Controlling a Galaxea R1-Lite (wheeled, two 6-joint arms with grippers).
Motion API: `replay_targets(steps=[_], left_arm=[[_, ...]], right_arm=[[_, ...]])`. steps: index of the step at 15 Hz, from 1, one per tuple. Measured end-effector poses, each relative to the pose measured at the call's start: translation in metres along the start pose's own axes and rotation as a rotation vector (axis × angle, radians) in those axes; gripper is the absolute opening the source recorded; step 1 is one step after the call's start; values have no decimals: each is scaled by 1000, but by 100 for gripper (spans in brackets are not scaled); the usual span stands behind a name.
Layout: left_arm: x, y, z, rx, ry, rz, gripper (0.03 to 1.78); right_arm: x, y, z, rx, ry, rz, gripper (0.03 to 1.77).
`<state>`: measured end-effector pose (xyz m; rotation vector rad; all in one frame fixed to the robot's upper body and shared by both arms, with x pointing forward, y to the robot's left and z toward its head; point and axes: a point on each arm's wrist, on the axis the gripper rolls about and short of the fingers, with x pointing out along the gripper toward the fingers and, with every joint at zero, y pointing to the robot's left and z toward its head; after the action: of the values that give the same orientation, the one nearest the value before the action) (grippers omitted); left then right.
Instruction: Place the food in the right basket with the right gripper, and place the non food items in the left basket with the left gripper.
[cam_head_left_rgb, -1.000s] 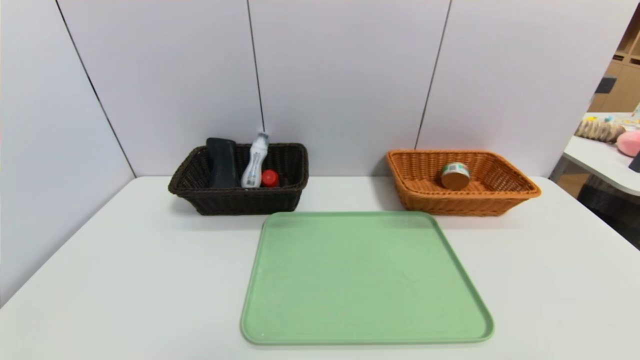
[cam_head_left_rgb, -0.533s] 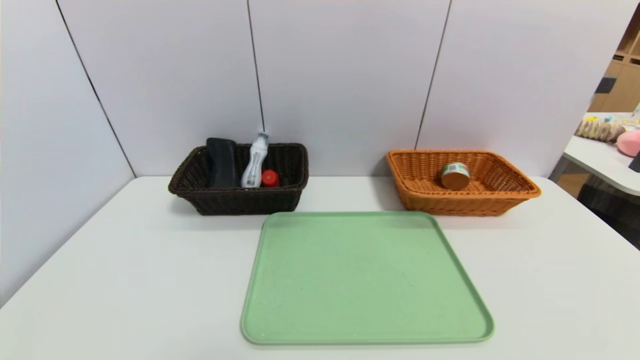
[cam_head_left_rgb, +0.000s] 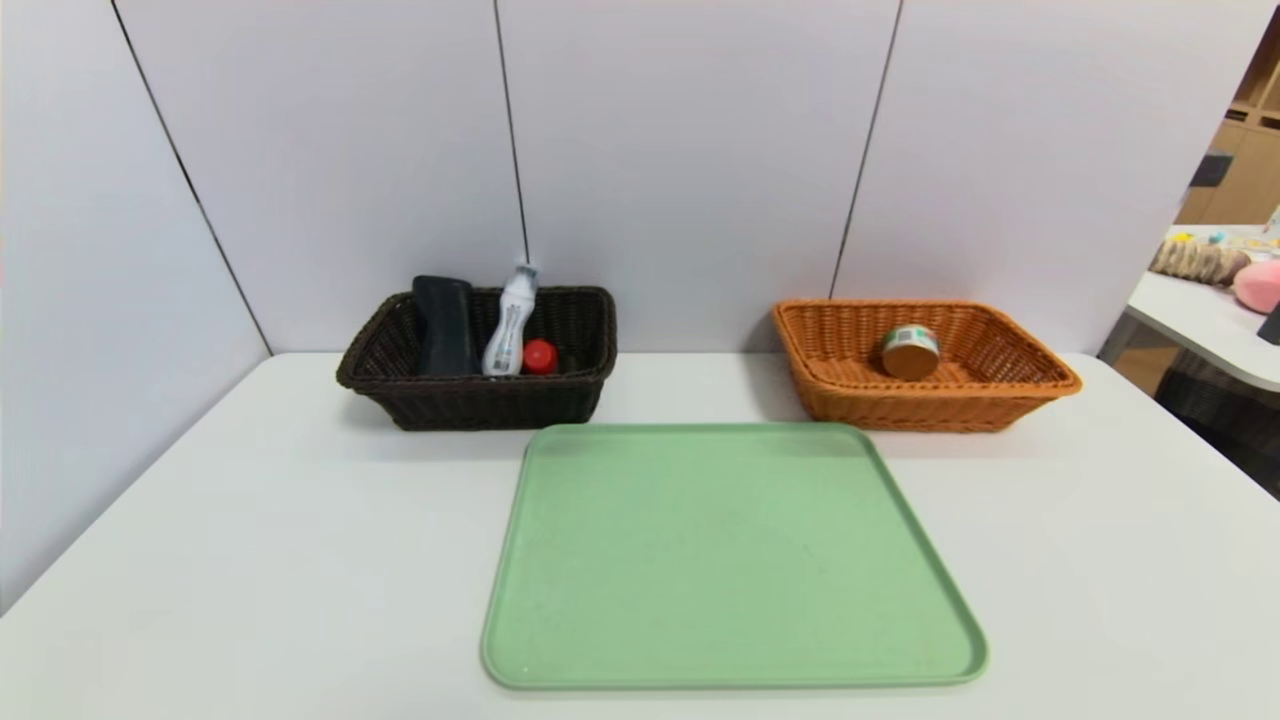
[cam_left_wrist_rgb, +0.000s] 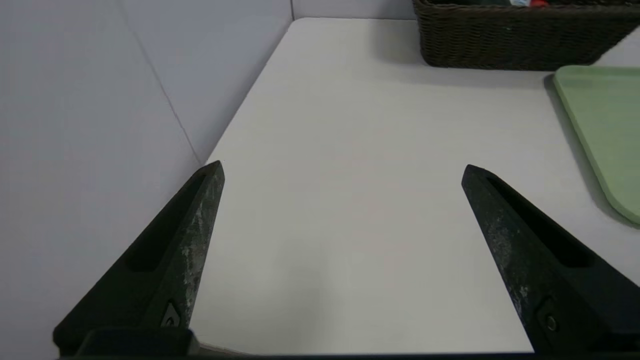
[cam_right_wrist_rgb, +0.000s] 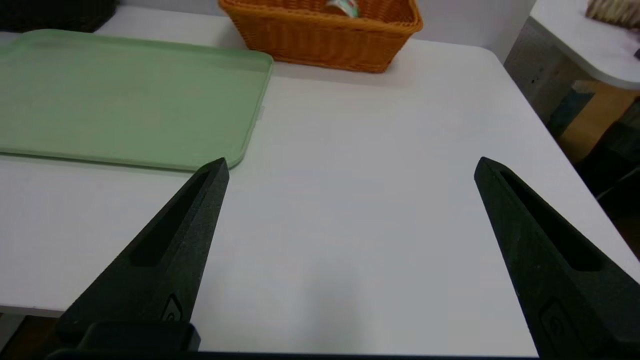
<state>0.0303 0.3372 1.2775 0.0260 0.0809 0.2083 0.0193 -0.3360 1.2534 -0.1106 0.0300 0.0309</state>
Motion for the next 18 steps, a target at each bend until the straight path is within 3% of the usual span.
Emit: replay_targets(steps=[3,8,12,13,14,16,18], left_arm=[[-1,-2,-25,40,-38,-114,169],[24,-8,-57,58,-96,-116,169],[41,-12,-73,136,-234,-126,169],[42,-13,-77,132,-216,-155,169],[43,-14,-82,127,-182,-188,169],[44,-16,-90,134,-107,-239,169],[44,-16,-92,134,-96,-245,169]], right_arm=[[2,0,0,-18,-67,-13,169],[22,0,-10,-62,-184,-33,169],[43,2,-33,-155,-311,-67,169],[44,2,-33,-168,-345,-82,169],[45,2,-37,-171,-322,-93,169],[50,3,-52,-160,-182,-102,169],[51,5,-61,-116,-104,-46,169]])
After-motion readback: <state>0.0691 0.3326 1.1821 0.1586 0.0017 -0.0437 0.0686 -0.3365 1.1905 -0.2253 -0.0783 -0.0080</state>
